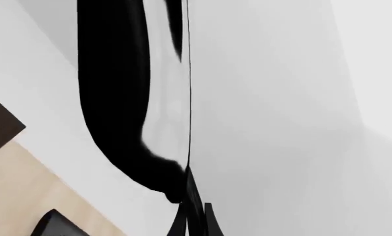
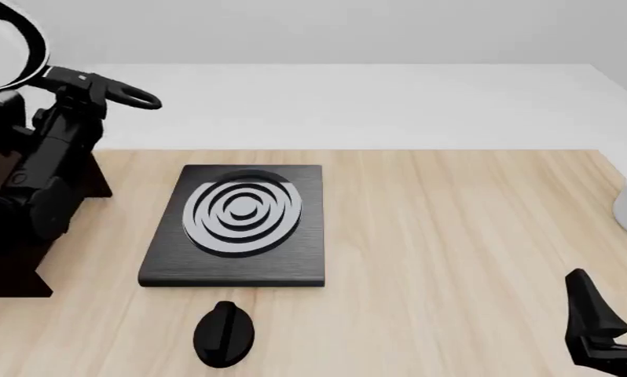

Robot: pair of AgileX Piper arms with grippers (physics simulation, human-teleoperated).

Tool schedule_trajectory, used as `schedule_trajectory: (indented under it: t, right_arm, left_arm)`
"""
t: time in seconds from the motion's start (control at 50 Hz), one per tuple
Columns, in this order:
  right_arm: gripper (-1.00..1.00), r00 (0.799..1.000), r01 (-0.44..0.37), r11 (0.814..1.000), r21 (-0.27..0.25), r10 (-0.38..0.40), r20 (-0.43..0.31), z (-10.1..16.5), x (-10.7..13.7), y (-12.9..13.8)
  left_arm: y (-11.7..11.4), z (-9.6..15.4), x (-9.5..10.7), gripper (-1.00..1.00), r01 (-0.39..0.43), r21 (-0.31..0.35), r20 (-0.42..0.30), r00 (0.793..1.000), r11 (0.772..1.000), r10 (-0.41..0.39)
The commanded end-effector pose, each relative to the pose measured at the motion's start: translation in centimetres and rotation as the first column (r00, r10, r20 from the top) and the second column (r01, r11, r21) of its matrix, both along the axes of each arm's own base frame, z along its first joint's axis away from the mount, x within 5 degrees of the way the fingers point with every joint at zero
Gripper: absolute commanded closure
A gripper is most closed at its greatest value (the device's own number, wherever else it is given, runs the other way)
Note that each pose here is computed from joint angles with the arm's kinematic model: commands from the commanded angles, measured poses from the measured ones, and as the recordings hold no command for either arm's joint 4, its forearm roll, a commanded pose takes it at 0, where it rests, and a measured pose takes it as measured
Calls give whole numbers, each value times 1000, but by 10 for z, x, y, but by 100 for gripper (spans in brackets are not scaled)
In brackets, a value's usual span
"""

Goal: Put the frying pan on top of the cabinet.

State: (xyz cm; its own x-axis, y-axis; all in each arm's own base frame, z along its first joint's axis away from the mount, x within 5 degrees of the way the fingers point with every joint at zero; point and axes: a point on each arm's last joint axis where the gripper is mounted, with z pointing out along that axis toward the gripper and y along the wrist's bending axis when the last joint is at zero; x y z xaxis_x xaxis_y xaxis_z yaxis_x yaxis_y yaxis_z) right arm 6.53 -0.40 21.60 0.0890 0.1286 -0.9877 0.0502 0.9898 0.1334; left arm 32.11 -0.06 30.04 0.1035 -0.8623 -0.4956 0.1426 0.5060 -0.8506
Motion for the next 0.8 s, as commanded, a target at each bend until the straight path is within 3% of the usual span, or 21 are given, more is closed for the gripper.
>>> schedule_trajectory:
  t: [0.02,0.8]
  right_arm:
    - [-100,1000,-3,1000,-5,3,-1,0,0,0]
    - [-100,1000,-7,1000,-18,6,-2,0,-1,1]
  left_arm:
    - [17,-1,-13,100,-35,-9,30,999,999,35]
    - [37,-41,-12,100,-84,-102,-38,996,991,80]
